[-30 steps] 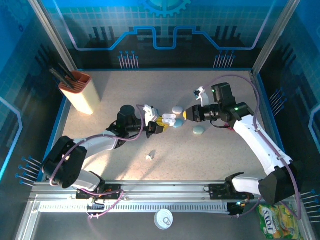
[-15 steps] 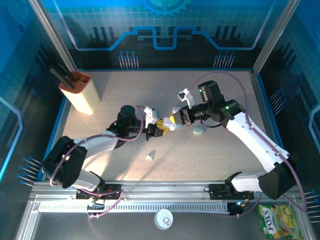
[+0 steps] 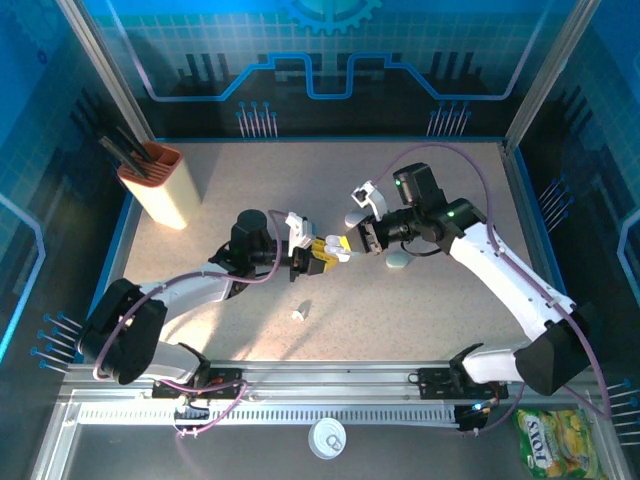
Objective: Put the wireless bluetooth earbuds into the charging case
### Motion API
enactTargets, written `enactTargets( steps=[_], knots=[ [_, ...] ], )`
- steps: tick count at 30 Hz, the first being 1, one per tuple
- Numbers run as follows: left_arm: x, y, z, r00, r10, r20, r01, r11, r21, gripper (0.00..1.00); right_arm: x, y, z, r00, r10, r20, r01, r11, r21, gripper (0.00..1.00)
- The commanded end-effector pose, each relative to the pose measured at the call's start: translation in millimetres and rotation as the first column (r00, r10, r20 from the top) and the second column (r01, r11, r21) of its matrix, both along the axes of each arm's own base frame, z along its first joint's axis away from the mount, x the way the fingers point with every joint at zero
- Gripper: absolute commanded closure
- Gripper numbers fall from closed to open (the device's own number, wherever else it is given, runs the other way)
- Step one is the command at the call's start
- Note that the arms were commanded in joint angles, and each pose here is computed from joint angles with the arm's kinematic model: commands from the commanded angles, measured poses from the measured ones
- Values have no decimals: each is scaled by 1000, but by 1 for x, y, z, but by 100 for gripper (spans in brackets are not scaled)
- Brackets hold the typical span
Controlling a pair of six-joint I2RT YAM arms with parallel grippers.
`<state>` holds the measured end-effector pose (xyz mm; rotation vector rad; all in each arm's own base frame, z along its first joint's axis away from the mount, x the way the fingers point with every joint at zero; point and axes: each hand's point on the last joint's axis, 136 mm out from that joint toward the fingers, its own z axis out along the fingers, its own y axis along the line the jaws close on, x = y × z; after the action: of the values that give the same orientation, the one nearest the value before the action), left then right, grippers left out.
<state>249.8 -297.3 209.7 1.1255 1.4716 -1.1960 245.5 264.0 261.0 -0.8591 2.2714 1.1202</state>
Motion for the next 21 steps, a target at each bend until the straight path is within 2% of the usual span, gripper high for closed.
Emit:
enactTargets(
  steps=[1, 21],
  knots=[
    [-9, -2, 21, 998, -47, 32, 49, 998, -35, 86, -8, 4, -1, 998, 56, -3, -56, 998, -1, 82],
    [-13, -2, 29, 996, -89, 24, 91, 994, -58, 86, -12, -7, -5, 996, 86, -17, -86, 996, -14, 81]
  ],
)
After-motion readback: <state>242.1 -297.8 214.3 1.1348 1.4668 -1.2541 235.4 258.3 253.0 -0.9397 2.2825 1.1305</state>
